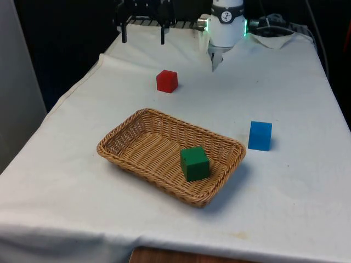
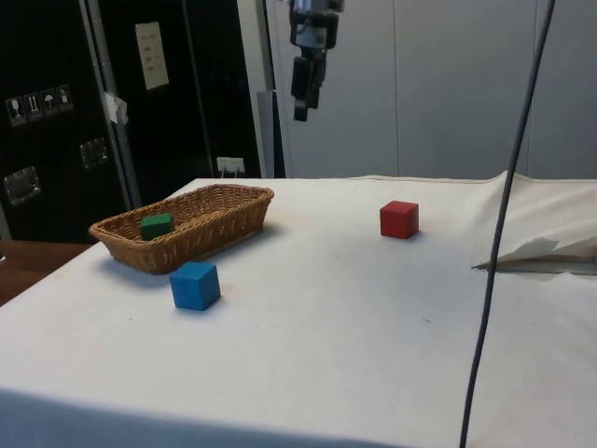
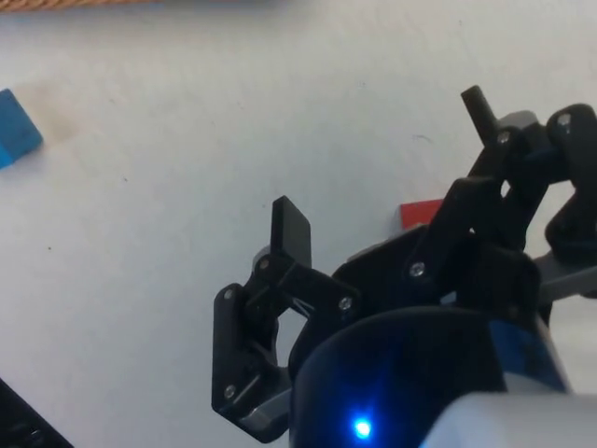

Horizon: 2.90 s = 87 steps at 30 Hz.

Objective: Pick up exactly two blocks and place them into the basket.

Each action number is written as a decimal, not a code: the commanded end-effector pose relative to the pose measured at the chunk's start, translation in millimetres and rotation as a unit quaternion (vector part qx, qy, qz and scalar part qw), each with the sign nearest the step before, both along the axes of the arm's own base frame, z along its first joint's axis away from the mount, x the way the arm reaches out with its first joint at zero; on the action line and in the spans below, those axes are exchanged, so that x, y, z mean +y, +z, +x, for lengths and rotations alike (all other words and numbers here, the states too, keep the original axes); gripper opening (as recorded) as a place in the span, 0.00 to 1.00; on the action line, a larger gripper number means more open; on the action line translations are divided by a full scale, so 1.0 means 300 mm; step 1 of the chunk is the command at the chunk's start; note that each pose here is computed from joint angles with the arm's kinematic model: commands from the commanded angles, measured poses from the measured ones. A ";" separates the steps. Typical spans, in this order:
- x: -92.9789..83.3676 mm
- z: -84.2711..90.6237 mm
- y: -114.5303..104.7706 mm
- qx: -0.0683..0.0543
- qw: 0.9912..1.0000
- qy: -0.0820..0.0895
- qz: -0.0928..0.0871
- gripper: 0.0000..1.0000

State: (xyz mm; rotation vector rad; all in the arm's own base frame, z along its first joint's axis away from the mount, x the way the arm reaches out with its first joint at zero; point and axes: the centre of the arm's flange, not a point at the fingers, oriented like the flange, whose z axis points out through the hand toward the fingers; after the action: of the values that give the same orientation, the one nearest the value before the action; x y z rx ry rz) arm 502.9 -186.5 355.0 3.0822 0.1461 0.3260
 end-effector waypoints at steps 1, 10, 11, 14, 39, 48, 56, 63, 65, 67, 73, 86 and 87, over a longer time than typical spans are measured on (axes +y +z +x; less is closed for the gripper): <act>-0.006 -0.009 0.000 0.000 1.000 0.001 0.000 1.00; -0.064 -0.105 -0.006 -0.001 1.000 0.003 -0.001 1.00; -0.081 -0.127 -0.009 -0.003 1.000 0.003 -0.009 1.00; -0.088 -0.149 -0.016 -0.003 1.000 0.005 -0.012 1.00; -0.105 -0.283 -0.158 0.023 0.999 -0.013 -0.020 1.00; -0.101 -0.294 -0.191 0.037 0.998 -0.040 -0.010 1.00; -0.109 -0.312 -0.197 0.046 0.997 -0.066 -0.001 1.00; -0.112 -0.346 -0.181 0.045 0.996 -0.071 0.015 1.00; -0.104 -0.366 -0.173 0.042 0.996 -0.072 0.026 1.00; -0.096 -0.382 -0.173 0.040 0.996 -0.072 0.034 1.00; -0.083 -0.429 -0.190 0.038 0.995 -0.077 0.052 1.00; -0.050 -0.500 -0.264 0.046 0.991 -0.100 0.071 1.00; -0.045 -0.505 -0.278 0.050 0.991 -0.106 0.072 1.00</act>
State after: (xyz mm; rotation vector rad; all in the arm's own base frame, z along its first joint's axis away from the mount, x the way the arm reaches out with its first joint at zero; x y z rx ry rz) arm 351.8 -200.2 276.0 3.2256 -0.1868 0.1842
